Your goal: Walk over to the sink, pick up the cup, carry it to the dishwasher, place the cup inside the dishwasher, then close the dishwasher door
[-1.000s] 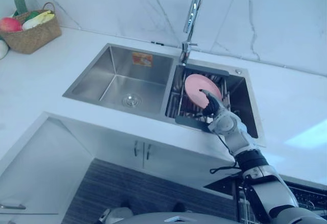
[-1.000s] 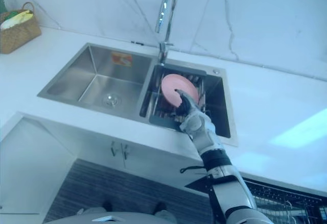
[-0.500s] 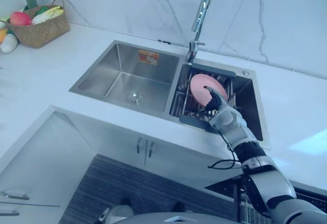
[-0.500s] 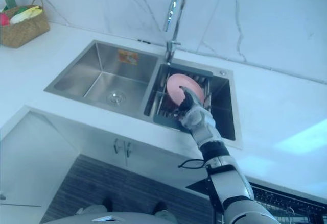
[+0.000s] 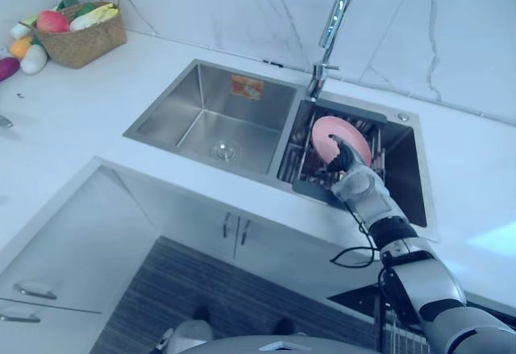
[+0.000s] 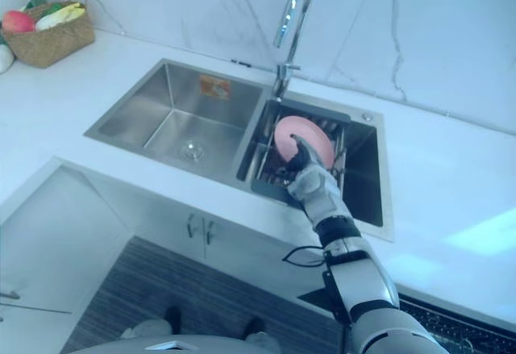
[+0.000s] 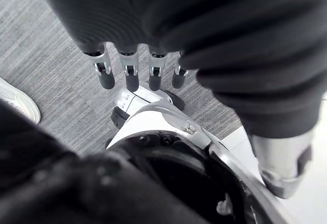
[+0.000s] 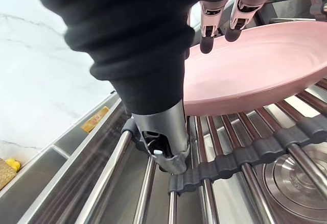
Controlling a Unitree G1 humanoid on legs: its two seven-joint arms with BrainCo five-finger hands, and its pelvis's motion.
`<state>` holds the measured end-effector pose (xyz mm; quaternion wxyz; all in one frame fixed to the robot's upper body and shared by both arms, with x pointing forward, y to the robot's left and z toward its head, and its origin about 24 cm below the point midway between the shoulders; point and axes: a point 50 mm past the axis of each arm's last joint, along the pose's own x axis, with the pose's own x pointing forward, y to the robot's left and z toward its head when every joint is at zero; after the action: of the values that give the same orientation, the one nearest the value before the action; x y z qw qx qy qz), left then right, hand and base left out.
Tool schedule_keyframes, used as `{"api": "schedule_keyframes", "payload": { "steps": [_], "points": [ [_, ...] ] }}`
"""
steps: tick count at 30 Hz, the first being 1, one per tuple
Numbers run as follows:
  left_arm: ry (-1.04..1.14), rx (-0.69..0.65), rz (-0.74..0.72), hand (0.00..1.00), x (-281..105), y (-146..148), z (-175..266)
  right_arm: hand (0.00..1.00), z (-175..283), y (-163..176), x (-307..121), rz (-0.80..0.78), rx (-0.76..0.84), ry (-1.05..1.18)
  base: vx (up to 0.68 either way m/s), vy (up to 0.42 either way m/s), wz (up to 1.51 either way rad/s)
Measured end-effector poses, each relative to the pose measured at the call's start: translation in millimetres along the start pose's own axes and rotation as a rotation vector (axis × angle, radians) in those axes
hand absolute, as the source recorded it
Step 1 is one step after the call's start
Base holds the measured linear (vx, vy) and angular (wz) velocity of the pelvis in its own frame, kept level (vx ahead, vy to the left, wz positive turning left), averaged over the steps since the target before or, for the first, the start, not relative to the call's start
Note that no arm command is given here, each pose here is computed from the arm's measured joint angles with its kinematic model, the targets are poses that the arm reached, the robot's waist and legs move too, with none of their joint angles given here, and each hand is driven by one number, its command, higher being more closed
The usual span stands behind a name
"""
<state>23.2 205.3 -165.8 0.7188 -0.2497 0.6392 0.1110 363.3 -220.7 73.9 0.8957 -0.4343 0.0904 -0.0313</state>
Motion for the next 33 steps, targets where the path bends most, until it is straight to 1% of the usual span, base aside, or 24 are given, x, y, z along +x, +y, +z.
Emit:
{"api": "schedule_keyframes", "payload": {
  "steps": [7,10,14,24,26,28,31,33],
  "points": [
    [0.006,0.013,-0.018,0.0,0.6,-1.8,-2.3,1.0,-9.8,3.1,0.8,0.005,-0.005,0.05,0.03,0.033,0.07],
    [0.007,0.016,-0.017,0.0,0.6,-1.7,-2.4,1.0,-11.2,1.9,0.7,-0.028,-0.007,0.058,0.04,0.033,0.01],
    [0.009,0.054,0.0,0.0,0.2,0.1,-1.9,1.0,-12.2,0.0,0.6,-0.066,-0.008,0.069,0.04,0.03,0.0],
    [0.003,0.119,0.025,0.0,-0.3,3.0,-1.0,1.0,-7.9,-3.3,2.1,-0.083,-0.006,0.052,0.03,0.026,-0.05],
    [-0.001,0.125,0.029,0.0,-0.6,4.2,-2.0,1.0,-1.2,-8.2,3.9,-0.116,0.001,0.016,0.03,0.033,-0.07],
    [0.002,0.139,0.034,0.0,-0.7,4.8,-2.2,1.0,4.8,-15.3,5.2,-0.145,0.039,-0.017,0.03,0.037,-0.07],
    [0.003,0.136,0.032,0.0,-0.7,4.6,-2.5,1.0,17.3,-33.3,5.2,-0.195,0.143,-0.089,0.04,0.033,-0.11],
    [0.004,0.141,0.033,0.0,-0.9,5.2,-3.4,1.0,28.1,-48.7,3.0,-0.243,0.264,-0.146,0.04,0.032,-0.08]
  ]
}}
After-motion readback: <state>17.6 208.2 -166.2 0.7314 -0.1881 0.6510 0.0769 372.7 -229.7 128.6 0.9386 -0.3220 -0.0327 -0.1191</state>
